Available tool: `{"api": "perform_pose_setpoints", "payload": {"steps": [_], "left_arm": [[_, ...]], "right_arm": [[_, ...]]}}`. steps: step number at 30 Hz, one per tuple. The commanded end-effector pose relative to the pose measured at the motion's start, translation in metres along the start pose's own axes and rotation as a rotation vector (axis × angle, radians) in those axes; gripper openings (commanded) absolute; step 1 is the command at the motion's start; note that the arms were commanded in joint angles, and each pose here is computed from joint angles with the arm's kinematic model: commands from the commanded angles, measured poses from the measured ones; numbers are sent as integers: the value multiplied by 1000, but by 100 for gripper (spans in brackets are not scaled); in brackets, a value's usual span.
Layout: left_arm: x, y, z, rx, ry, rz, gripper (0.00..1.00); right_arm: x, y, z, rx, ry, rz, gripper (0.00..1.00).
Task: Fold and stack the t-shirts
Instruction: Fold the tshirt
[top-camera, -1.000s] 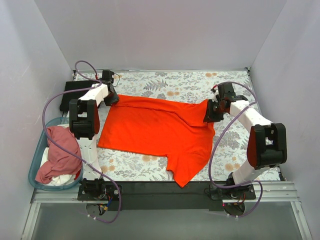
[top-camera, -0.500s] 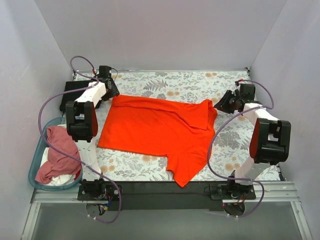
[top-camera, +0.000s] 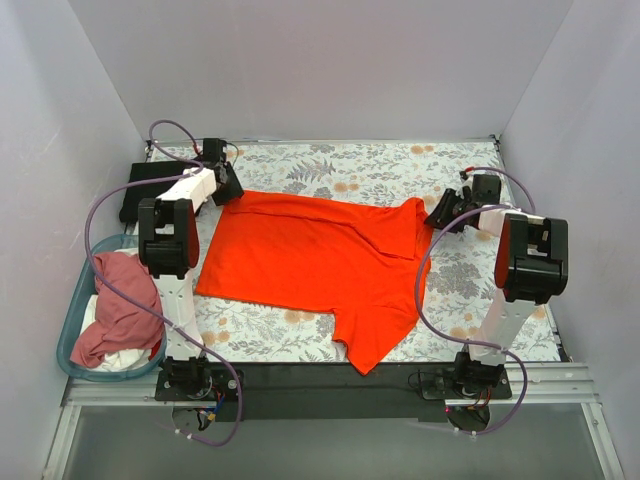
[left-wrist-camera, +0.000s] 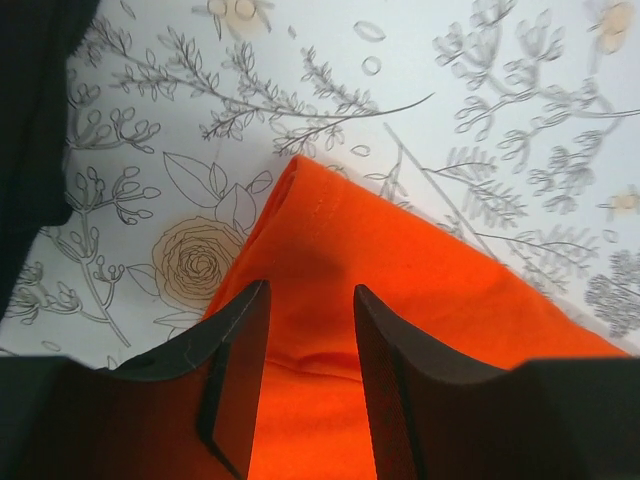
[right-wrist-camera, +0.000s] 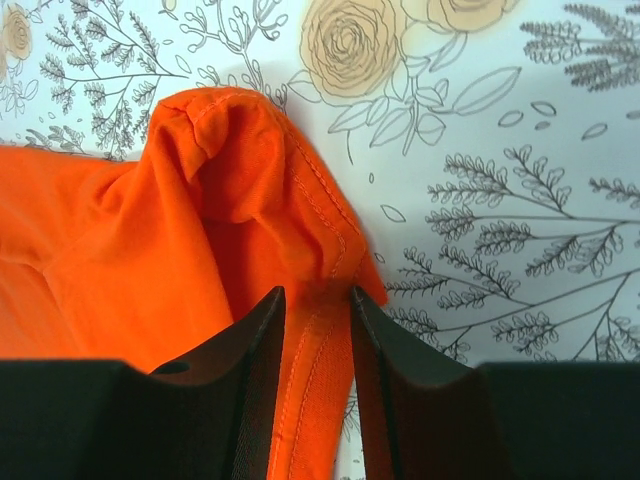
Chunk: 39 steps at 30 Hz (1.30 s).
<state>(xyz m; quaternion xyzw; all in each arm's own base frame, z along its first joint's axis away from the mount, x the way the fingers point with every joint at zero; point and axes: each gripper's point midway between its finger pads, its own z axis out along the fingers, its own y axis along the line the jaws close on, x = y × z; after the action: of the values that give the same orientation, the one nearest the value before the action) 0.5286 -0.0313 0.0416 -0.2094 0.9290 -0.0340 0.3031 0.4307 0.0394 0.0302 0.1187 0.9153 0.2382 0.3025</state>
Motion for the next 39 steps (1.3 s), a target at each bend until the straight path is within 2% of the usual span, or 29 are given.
{"api": "perform_pose_setpoints", "payload": {"steps": [1,3,5,6,7,9,14,17,20,21,24,31,35,39], "left_arm": [[17,9,12,-27,35,5,37],[25,15,18,-47,47,4,36],[30,22,22,-79,53,4,36],[34,26,25,-93,60,-3,35],[35,30,26,-113,59,-4,34],[37,35,27,-140,64,-11,34],[40,44,26,-184,74,-25,34],[42,40,23,-160,83,-32,34],[41,33,22,-122,86,-38,36],[42,29,21,-100,90,-40,36],[41,24,21,-77,88,-37,37],[45,24,17,-68,91,-39,40],[47,25,13,-64,85,-40,42],[48,27,13,-68,79,-36,43]], "right_arm": [[-20,3,7,-36,-47,-73,39],[-14,-2,12,-28,-30,-64,35],[-12,-8,13,-11,-26,-44,21],[-10,-15,12,18,-28,-27,9],[-11,-24,10,40,-35,-2,5],[-11,-41,6,100,-50,49,1],[-25,-78,-8,182,-103,157,1],[-36,-70,-11,147,-117,140,1],[-44,-49,-16,65,-121,125,12],[-49,-39,-21,44,-132,111,21],[-54,-9,-27,-22,-142,69,30],[-50,47,-26,-139,-126,-1,30],[-43,58,-12,-195,-85,3,30],[-30,53,3,-168,-58,10,30]]}}
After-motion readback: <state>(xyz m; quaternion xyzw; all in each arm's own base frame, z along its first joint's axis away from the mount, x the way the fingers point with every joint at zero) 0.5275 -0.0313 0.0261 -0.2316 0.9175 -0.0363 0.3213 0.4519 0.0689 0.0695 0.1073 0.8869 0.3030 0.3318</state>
